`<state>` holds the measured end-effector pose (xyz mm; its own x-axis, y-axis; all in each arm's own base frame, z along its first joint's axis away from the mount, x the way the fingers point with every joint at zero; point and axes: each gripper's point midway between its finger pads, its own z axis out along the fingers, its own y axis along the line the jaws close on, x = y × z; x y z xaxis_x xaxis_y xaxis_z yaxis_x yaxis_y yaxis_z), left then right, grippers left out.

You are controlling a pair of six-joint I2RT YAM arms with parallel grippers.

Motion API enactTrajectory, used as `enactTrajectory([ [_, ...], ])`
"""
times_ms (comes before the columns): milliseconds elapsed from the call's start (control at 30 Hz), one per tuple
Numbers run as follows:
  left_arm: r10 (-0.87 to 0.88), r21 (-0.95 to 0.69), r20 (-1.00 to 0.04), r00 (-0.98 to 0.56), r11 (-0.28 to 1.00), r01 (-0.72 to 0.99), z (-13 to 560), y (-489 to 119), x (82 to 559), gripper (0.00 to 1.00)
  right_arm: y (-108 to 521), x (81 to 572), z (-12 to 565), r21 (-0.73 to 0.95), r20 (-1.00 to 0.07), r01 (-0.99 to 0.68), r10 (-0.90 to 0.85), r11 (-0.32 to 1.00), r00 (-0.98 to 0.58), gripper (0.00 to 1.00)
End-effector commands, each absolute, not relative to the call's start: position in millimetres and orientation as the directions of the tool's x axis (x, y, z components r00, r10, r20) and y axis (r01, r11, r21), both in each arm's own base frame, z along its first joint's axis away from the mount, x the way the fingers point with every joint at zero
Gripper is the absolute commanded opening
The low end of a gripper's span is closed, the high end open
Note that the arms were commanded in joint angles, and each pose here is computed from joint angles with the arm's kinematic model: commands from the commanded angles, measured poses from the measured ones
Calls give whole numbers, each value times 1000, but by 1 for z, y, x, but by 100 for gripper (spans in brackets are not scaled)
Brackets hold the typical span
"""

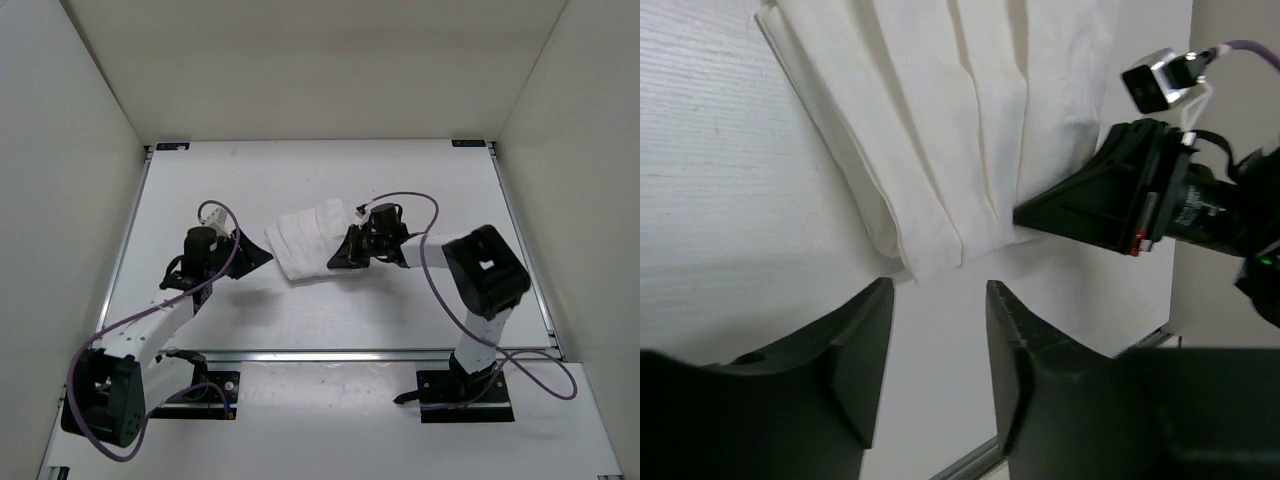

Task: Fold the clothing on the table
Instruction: Fold the skirt

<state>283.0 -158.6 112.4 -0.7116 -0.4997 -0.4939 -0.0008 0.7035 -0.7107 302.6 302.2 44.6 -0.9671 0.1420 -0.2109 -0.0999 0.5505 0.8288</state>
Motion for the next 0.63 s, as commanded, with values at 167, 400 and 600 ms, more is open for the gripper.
enactTrajectory([
  [167, -352, -677, -556, -753, 717, 165, 158, -151, 245, 98, 256, 306, 197, 623, -652, -402, 162, 671, -741, 12],
  [400, -151, -491, -597, -788, 846, 210, 168, -137, 225, 99, 176, 288, 184, 493, -711, -331, 153, 804, -686, 18],
  [600, -116, -417, -558, -821, 895, 157, 157, -116, 214, 99, 162, 281, 166, 436, -717, -328, 104, 838, -689, 23],
])
